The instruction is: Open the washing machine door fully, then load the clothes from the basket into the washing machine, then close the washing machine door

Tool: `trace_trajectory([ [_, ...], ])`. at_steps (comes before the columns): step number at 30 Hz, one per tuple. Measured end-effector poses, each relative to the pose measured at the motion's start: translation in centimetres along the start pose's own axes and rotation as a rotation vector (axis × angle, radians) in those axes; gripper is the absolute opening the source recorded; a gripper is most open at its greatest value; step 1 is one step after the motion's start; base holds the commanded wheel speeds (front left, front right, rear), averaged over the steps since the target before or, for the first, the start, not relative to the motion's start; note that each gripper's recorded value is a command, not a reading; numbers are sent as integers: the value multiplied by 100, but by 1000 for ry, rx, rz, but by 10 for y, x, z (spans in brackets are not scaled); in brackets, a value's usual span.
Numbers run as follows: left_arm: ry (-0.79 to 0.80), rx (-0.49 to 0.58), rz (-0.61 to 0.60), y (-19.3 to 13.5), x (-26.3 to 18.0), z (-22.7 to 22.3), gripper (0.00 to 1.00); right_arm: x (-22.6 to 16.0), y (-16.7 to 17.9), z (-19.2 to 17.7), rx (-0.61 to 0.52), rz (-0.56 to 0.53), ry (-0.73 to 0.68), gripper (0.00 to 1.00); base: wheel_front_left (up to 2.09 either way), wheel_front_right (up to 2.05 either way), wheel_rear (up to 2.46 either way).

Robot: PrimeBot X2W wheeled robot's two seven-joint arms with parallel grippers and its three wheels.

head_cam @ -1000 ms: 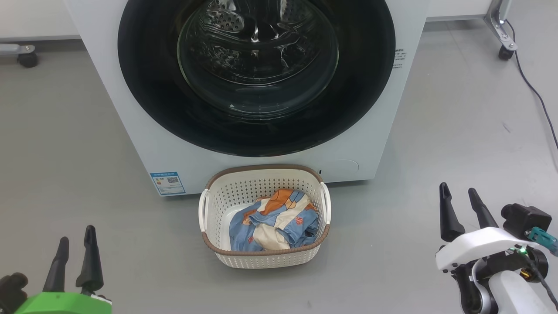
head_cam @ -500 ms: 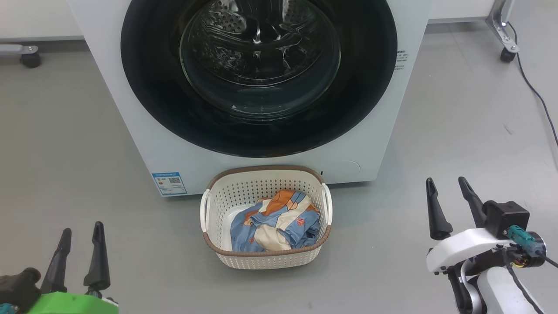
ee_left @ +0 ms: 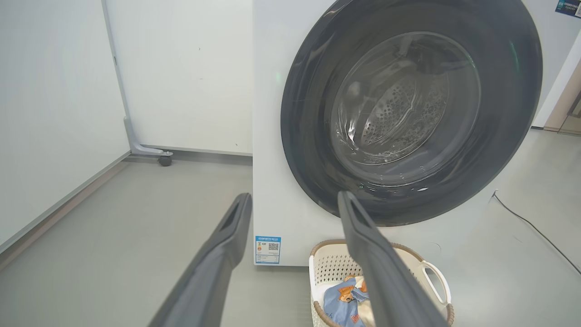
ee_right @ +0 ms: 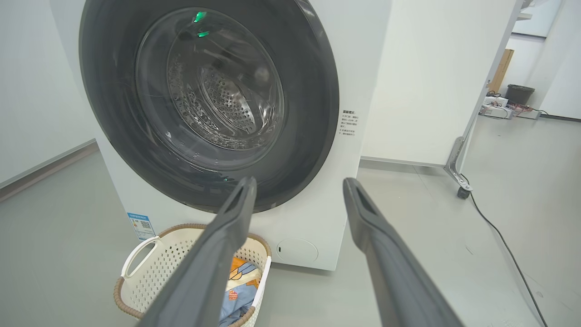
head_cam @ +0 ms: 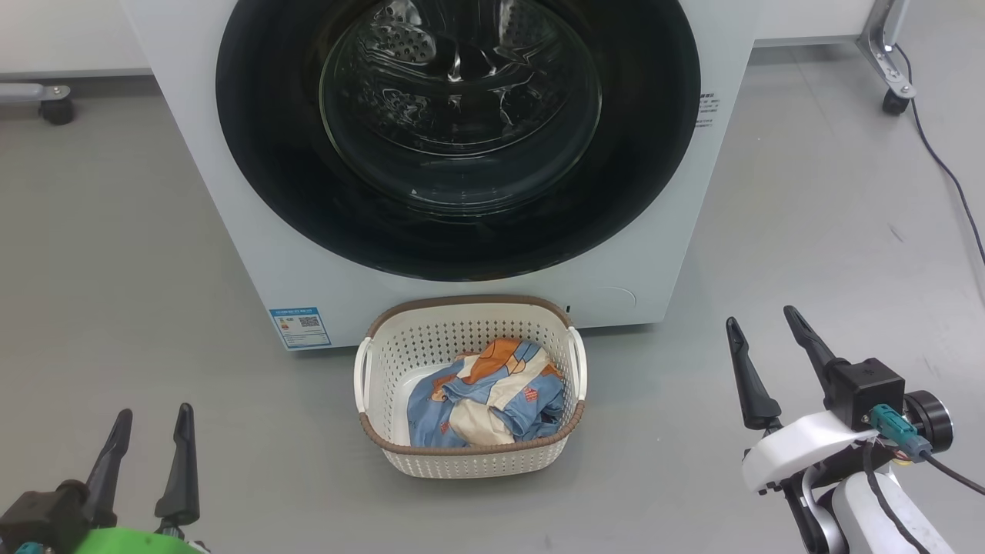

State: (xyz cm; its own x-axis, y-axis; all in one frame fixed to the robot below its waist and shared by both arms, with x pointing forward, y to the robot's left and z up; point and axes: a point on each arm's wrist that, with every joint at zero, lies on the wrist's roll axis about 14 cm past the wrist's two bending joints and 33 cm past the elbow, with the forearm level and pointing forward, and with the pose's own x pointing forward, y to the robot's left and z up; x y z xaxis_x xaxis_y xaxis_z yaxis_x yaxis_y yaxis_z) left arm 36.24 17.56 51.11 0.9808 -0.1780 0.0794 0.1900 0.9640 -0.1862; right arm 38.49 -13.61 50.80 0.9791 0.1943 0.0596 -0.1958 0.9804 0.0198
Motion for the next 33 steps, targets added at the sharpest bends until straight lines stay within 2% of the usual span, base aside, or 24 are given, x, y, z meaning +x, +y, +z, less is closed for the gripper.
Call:
trace_trajectory([
  [16,7,3,33,10,-2,-2,100,1,-7,6,9,-27,-19,100,0,0,0],
  [33,21,48,36,13,-3,-5,100,1,-15,1,89,-83,-10,100,0,0,0],
])
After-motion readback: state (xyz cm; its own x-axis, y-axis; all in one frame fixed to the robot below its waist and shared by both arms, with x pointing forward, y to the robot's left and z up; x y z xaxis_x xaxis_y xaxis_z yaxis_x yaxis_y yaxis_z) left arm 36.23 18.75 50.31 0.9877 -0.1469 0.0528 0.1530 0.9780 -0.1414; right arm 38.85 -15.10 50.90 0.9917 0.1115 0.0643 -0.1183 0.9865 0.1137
